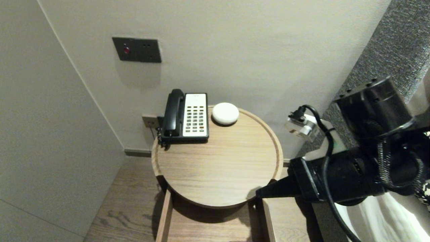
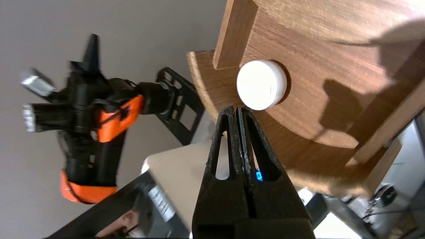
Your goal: Take the remote control out of the drawer one by one and place them on the table
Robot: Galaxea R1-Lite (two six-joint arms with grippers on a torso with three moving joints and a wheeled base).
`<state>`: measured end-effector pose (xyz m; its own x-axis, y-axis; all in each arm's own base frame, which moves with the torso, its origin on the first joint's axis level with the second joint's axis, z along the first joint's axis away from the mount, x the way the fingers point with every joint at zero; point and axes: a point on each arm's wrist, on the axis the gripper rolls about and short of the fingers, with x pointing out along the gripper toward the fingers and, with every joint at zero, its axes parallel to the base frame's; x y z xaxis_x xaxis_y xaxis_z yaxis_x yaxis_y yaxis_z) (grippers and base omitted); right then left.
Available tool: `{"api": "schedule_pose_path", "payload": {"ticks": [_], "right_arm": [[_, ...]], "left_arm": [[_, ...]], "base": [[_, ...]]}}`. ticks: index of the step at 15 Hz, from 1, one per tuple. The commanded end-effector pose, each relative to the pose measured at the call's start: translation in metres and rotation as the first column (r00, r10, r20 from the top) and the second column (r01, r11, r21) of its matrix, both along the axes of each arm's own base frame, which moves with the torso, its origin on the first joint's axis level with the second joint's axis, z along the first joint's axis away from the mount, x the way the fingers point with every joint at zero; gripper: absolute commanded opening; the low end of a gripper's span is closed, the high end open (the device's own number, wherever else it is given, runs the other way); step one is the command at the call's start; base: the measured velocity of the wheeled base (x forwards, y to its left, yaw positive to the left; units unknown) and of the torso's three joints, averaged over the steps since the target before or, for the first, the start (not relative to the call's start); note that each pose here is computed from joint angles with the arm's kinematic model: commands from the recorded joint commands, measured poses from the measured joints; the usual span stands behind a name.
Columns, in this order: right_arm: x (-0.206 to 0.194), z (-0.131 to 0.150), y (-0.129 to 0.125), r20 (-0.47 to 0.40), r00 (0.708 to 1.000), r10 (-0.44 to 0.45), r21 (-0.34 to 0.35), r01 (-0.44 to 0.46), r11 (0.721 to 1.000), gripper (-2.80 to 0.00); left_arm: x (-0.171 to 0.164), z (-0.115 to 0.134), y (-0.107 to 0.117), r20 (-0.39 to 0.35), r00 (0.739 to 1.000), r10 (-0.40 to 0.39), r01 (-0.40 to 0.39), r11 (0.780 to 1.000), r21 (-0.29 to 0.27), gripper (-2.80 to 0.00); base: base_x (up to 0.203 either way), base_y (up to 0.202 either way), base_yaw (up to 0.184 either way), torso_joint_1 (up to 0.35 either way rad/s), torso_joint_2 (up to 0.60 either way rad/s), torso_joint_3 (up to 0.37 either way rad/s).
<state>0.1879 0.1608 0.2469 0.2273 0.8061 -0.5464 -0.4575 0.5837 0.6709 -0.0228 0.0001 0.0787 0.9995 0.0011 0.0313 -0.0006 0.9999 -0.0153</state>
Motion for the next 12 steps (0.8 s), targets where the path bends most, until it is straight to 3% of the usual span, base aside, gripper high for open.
{"api": "schedule_pose_path", "payload": {"ticks": [1,4,9,10,12], "right_arm": [[0.027,-0.02,0.03,-0.077,0.996,0.048,-0.089,-0.055,0.994,-2.8],[0.029,-0.035,0.067,-0.111,0.981,0.158,-0.179,-0.176,0.968,-2.8],[0.021,-0.074,0.11,-0.122,0.975,0.185,-0.339,-0.216,0.916,-2.8],[0.022,-0.076,0.112,-0.119,0.976,0.182,-0.347,-0.213,0.913,0.0],[0.025,-0.086,0.122,-0.087,0.985,0.15,-0.413,-0.173,0.894,0.0]], "left_arm": [[0.0,0.0,0.0,0.001,1.0,0.002,-0.002,1.0,0.0,-2.8],[0.0,0.0,0.0,0.0,1.0,0.002,-0.002,1.0,0.0,-2.8],[0.0,0.0,0.0,0.001,1.0,0.0,0.0,1.0,0.0,-2.8],[0.0,0.0,0.0,0.0,1.0,0.0,0.0,1.0,0.0,-2.8],[0.0,0.0,0.0,-0.001,1.0,0.0,0.0,1.0,0.0,-2.8]], "base": [[0.0,0.0,0.0,0.0,0.0,0.0],[0.0,0.0,0.0,0.0,0.0,0.0],[0.0,0.0,0.0,0.0,0.0,0.0],[0.0,0.0,0.0,0.0,0.0,0.0],[0.0,0.0,0.0,0.0,0.0,0.0]]}}
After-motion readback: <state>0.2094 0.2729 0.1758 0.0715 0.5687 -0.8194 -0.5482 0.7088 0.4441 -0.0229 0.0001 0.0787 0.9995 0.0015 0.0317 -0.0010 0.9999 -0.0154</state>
